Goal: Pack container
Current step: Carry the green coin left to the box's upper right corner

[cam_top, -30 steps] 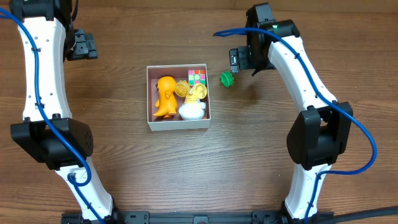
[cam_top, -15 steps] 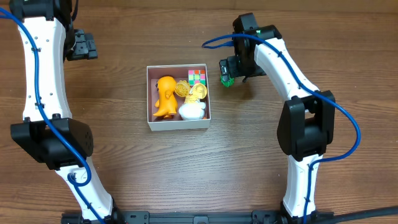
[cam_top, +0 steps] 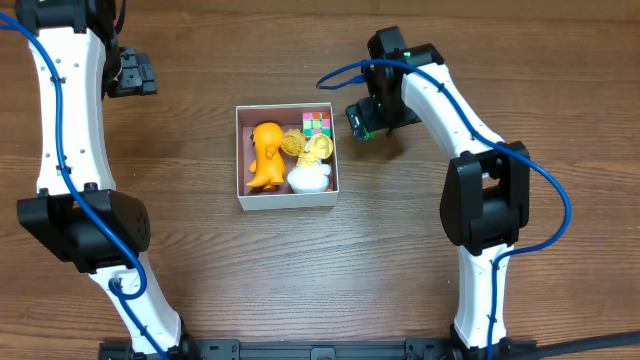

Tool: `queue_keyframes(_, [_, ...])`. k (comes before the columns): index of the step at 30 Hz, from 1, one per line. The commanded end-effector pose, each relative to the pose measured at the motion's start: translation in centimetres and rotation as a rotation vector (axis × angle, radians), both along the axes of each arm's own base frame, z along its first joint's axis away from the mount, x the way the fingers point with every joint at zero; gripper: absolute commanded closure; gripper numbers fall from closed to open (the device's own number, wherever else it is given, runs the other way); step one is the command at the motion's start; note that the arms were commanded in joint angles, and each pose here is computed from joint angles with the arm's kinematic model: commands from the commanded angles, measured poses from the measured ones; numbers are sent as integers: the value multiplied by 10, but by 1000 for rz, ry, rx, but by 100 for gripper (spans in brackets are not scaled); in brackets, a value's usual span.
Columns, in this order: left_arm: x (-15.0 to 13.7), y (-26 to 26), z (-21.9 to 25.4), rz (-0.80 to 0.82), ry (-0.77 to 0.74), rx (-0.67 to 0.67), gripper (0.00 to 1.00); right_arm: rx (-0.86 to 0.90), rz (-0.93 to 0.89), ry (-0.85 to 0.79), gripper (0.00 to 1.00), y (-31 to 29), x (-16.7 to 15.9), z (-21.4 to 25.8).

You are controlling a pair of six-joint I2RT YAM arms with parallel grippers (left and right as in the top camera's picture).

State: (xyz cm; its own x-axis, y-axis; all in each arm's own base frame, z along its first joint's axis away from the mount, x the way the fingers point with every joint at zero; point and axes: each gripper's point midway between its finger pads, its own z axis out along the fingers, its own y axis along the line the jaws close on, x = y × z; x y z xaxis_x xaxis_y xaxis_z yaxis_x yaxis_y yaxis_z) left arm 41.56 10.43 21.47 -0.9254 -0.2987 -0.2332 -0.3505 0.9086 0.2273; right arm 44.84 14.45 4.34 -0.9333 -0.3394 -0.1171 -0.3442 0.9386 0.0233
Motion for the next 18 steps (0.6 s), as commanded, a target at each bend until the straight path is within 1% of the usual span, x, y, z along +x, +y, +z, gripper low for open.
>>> queue_keyframes(1, [3,0,0,-19,1,-1,0,2,32,23,0,4,-3,-12])
queue_keyframes(7, [3,0,0,-19,1,-1,0,6,36,16,0,5,-1,-12])
queue_keyframes(11, [3,0,0,-19,1,-1,0,53,89,23,0,15,-3,-11])
queue_keyframes(15, [3,0,0,-19,1,-1,0,54,92,7,0,15,1,-11])
queue_keyframes(18, [3,0,0,-19,1,-1,0,54,134,-7,0,16,3,-11])
